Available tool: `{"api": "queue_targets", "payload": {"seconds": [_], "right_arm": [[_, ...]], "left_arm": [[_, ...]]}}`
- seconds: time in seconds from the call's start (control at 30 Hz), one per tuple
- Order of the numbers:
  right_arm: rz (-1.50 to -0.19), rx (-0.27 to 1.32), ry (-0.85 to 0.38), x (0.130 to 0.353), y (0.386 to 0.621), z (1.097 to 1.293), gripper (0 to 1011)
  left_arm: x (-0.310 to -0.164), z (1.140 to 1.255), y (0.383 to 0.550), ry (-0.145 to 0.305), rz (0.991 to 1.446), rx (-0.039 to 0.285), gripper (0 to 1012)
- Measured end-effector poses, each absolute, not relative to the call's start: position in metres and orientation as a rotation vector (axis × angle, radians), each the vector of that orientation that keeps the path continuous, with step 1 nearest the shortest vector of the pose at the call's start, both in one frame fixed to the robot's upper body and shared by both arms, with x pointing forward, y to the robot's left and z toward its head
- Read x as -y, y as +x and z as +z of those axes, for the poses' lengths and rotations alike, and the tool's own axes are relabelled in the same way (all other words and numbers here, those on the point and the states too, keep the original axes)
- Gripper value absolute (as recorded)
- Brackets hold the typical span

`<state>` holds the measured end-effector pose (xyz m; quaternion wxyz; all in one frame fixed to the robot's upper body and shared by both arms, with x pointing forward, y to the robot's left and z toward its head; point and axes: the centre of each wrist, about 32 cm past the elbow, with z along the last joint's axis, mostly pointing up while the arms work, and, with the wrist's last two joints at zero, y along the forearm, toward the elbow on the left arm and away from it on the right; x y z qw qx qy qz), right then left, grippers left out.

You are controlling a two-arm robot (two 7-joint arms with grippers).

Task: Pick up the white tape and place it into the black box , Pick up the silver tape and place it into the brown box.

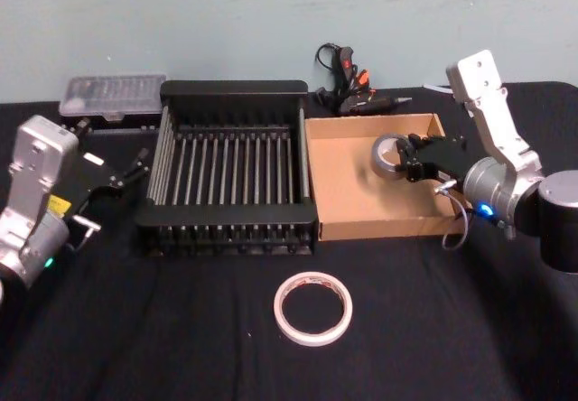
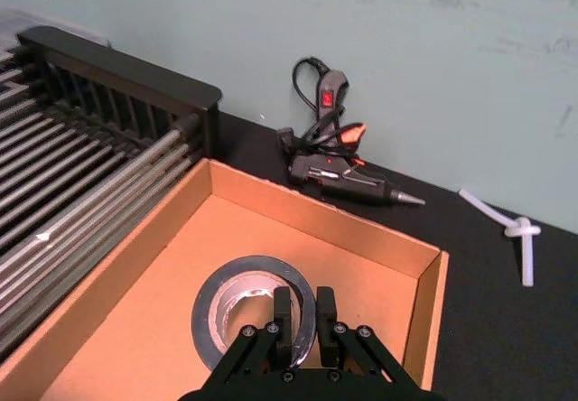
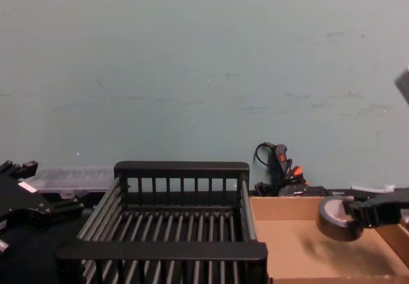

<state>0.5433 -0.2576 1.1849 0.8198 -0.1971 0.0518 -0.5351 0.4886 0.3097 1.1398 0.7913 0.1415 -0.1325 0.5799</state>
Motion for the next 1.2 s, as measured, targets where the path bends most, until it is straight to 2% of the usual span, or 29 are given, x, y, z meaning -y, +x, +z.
{"api": "queue_targets", "payload": {"seconds": [0.37,0.97,1.1,1.2], "right_arm": [[-1.160,-0.147,-0.425,0.249,0.558,1.165,164],[-1.163,-0.153,-0.436,0.247,0.560,1.161,165],[-1.162,-0.153,-0.435,0.247,0.560,1.161,229],[-1.162,-0.153,-0.435,0.247,0.560,1.162,330]], "left_arm": [[-0.310,1.140,0.489,0.305,1.248,0.285,1001],[-0.310,1.140,0.489,0.304,1.248,0.285,1001],[-0.310,1.140,0.489,0.304,1.248,0.285,1001],[-0.310,1.140,0.489,0.305,1.248,0.285,1001]]}}
